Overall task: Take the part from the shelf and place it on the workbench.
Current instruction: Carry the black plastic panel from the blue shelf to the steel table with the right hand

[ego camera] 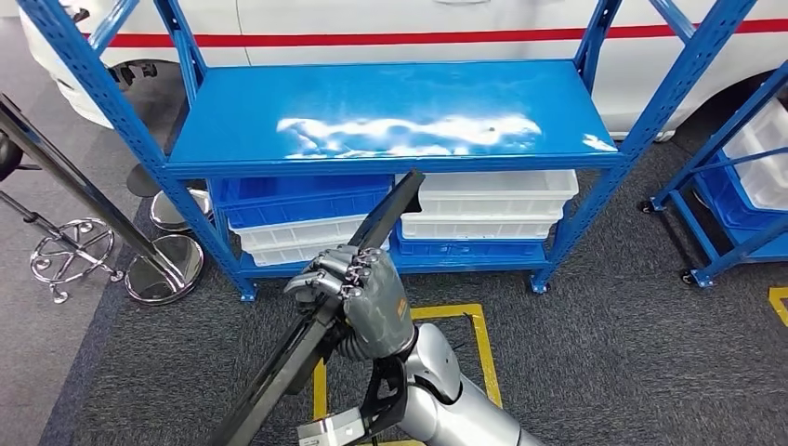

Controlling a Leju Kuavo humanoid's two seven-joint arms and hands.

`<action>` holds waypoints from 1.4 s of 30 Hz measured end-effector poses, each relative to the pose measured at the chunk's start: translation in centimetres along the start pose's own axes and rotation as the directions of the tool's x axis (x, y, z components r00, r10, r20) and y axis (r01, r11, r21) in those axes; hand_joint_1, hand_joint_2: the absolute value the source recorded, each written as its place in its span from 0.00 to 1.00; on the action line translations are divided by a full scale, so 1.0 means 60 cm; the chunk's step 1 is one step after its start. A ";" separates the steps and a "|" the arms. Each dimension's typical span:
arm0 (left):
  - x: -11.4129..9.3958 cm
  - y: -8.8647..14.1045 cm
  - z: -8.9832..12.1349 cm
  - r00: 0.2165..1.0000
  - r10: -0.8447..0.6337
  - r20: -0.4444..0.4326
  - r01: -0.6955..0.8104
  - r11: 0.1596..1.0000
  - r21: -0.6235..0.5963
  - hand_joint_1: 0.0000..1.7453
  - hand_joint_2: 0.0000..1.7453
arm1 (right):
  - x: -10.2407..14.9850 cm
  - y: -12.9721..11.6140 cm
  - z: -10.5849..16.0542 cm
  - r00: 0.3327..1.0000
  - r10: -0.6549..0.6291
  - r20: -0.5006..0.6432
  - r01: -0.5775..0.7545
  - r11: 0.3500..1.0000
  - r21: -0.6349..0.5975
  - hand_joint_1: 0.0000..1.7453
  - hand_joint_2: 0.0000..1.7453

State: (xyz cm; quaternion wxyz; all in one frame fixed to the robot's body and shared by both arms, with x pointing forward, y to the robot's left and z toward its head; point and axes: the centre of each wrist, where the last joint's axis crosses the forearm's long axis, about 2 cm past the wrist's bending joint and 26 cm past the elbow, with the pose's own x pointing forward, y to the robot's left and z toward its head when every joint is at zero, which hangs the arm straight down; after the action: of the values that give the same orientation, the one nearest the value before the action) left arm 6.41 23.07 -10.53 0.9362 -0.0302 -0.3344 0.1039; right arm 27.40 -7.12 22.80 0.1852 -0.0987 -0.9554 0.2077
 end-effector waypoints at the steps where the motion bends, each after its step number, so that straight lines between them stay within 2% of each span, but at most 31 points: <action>1: 0.000 0.000 0.000 1.000 0.000 0.000 0.000 1.000 0.000 0.00 1.00 | 0.001 0.001 0.002 1.000 0.001 -0.001 -0.001 1.000 0.000 1.00 1.00; 23: -0.004 0.001 0.003 0.999 -0.032 -0.020 0.031 0.999 -0.017 0.00 1.00 | 0.021 0.015 0.039 1.000 0.013 -0.017 -0.012 1.000 0.017 1.00 1.00; 29: 0.001 0.001 -0.001 0.999 -0.050 -0.016 0.050 0.998 -0.027 0.00 1.00 | 0.026 0.015 0.041 1.000 0.020 -0.006 -0.020 1.000 0.015 1.00 1.00; 37: 0.006 0.002 -0.004 0.997 -0.074 -0.009 0.073 0.997 -0.040 0.00 1.00 | 0.048 0.019 0.066 1.000 0.022 -0.022 -0.022 1.000 0.023 1.00 1.00; 42: 0.013 -0.001 -0.007 0.997 -0.081 0.005 0.081 0.996 -0.049 0.00 1.00 | 0.053 0.017 0.059 1.000 0.008 -0.023 -0.008 1.000 0.007 1.00 1.00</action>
State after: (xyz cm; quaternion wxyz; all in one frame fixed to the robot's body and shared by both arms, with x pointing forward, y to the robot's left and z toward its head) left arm 7.26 23.19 -10.41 0.9381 -0.0392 -0.3392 0.0576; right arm 23.18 -6.64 20.34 0.1955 -0.1044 -0.9522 0.2104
